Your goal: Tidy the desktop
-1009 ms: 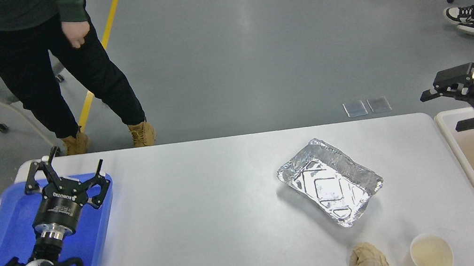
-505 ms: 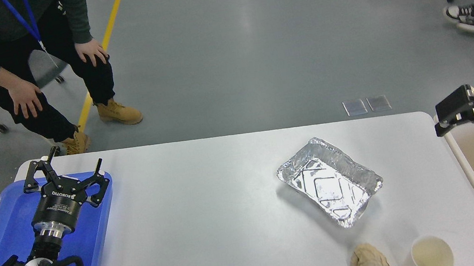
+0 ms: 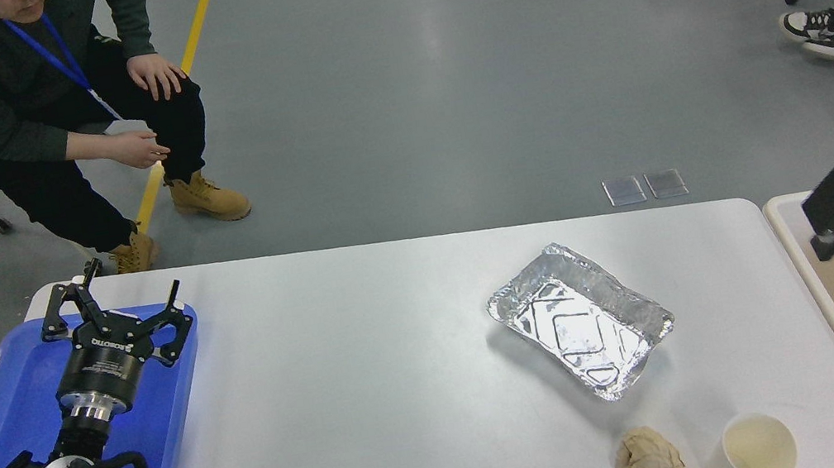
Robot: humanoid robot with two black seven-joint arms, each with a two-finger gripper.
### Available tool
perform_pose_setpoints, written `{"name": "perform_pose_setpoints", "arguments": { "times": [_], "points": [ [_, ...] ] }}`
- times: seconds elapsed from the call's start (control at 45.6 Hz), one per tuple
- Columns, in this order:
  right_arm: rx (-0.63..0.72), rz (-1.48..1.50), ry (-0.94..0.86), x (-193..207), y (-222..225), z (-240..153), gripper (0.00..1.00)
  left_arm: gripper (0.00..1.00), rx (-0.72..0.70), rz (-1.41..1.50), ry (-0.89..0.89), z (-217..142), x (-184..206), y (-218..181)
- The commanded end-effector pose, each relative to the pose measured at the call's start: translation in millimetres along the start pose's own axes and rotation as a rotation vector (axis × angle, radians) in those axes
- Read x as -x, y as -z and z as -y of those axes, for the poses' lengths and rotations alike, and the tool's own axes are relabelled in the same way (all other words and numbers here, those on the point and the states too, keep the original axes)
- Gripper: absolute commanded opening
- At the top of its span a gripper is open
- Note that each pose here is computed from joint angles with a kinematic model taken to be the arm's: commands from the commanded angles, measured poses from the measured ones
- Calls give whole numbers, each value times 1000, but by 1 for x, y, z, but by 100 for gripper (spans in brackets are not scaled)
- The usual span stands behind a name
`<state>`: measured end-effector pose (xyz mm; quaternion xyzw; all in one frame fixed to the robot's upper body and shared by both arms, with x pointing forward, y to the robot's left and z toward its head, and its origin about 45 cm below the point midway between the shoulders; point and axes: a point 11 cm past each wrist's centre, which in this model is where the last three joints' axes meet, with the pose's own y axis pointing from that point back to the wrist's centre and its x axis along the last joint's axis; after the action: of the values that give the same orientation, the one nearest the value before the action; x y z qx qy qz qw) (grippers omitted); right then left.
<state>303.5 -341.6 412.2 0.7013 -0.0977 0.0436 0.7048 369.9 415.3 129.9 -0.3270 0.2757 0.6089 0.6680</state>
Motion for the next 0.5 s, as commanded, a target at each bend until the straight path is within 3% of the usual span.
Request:
{"name": "perform_pose_setpoints", "arguments": {
  "times": [0.0, 0.483],
  "points": [
    [25, -10, 14, 16, -2, -19, 100, 99, 2, -1, -1, 0, 0, 0],
    [-7, -45, -89, 10, 11, -51, 100, 99, 3, -1, -4, -1, -1, 0]
  ]
}}
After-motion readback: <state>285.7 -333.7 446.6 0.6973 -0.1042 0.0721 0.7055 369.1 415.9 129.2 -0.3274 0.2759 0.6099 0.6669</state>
